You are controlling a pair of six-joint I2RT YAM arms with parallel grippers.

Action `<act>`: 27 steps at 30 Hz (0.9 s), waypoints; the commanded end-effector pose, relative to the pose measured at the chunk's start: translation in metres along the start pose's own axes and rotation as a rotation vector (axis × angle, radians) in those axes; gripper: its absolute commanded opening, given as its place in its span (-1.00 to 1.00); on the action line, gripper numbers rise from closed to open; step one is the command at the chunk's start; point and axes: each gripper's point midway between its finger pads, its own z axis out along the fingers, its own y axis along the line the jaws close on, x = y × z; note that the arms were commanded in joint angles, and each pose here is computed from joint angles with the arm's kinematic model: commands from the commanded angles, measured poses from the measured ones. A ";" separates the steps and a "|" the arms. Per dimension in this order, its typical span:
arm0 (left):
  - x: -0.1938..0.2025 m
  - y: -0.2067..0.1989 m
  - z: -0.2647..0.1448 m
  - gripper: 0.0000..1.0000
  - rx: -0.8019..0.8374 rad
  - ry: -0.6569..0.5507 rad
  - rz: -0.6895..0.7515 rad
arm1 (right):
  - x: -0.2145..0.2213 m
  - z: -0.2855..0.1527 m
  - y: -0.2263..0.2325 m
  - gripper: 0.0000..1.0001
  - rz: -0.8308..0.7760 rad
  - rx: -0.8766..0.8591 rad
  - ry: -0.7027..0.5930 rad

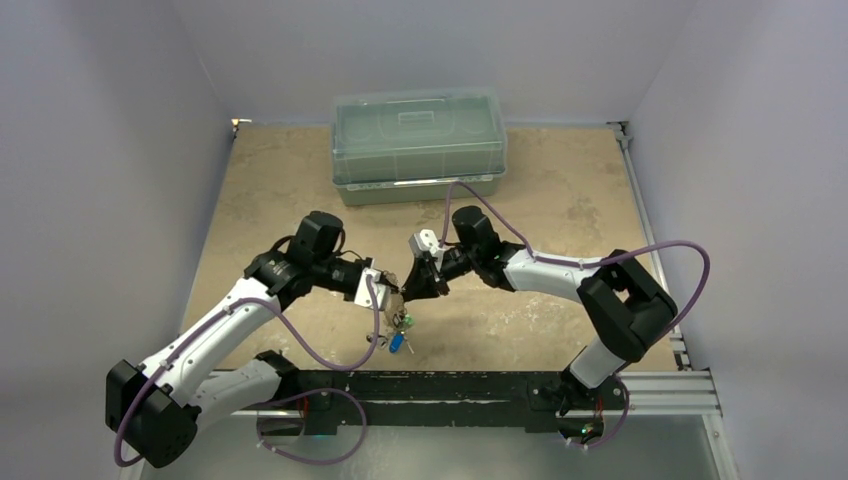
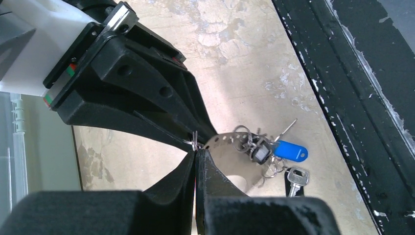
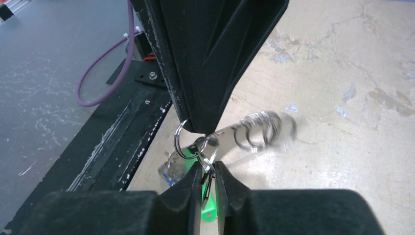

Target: Remove the keys from the keyring

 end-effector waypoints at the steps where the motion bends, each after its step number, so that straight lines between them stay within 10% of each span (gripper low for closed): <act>1: -0.019 0.009 -0.004 -1.00 -0.010 -0.054 0.055 | -0.015 0.000 0.002 -0.82 -0.025 -0.018 -0.029; 27: 0.016 0.027 -0.011 -1.00 -0.222 0.024 -0.379 | -0.015 -0.033 -0.009 -1.00 -0.015 0.078 0.064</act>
